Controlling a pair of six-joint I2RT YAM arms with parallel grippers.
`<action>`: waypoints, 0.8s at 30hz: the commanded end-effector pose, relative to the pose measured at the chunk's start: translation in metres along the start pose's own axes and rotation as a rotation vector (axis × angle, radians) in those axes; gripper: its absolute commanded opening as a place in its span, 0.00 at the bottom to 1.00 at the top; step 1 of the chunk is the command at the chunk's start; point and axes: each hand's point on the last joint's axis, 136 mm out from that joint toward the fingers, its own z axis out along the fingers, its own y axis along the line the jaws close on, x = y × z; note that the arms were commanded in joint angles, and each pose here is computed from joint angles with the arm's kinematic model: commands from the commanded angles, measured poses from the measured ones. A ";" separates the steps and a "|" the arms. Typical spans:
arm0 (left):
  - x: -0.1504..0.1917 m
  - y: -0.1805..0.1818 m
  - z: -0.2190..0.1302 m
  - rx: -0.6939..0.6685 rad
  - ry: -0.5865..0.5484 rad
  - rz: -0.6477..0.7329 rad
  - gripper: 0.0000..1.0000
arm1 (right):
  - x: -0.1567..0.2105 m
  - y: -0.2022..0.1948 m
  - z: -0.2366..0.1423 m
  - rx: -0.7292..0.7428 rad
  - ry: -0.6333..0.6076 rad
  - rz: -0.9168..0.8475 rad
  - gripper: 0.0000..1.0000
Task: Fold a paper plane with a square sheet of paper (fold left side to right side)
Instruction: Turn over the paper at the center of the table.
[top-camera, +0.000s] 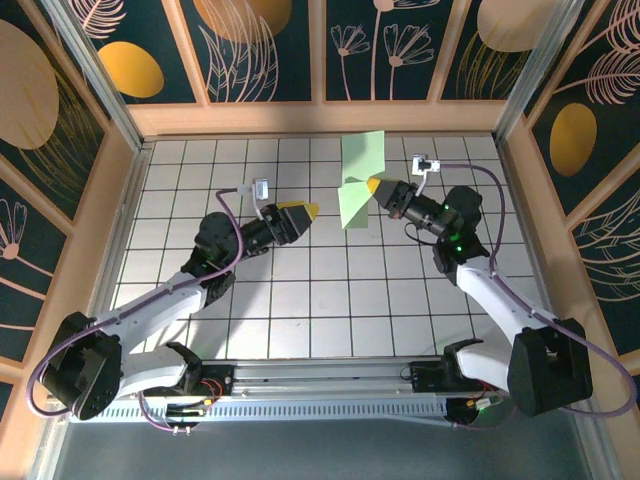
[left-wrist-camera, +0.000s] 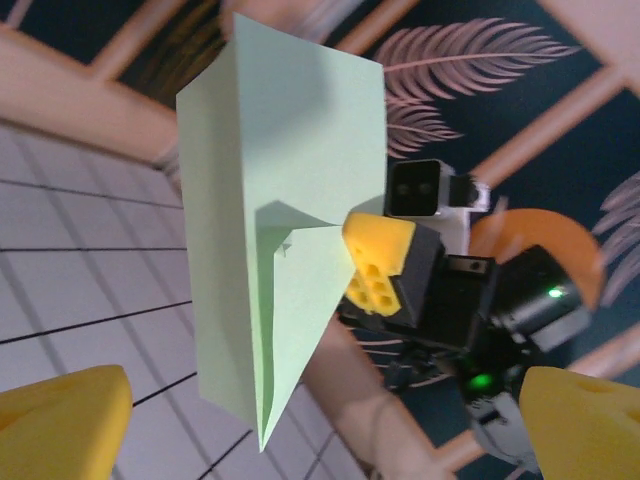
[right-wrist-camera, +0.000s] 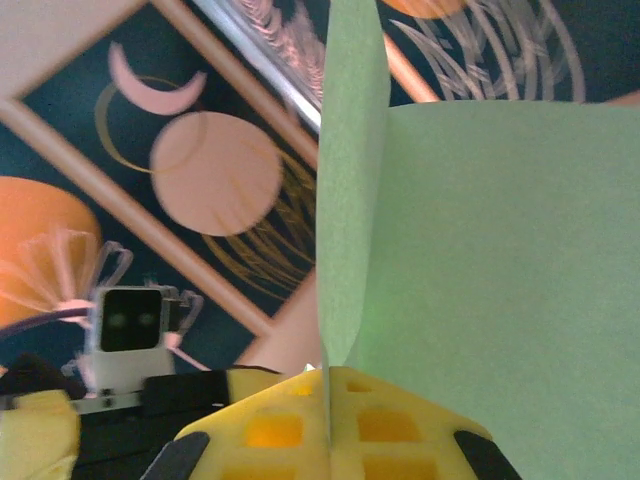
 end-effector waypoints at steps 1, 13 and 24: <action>-0.005 -0.036 0.003 0.172 0.019 0.021 0.99 | -0.006 0.038 -0.007 -0.167 -0.001 0.016 0.00; 0.005 -0.045 0.026 0.294 0.093 -0.024 0.98 | 0.001 0.072 0.010 -0.312 0.063 0.068 0.00; 0.006 -0.042 0.036 0.287 0.104 -0.047 0.69 | 0.007 0.069 0.018 -0.318 0.079 0.085 0.00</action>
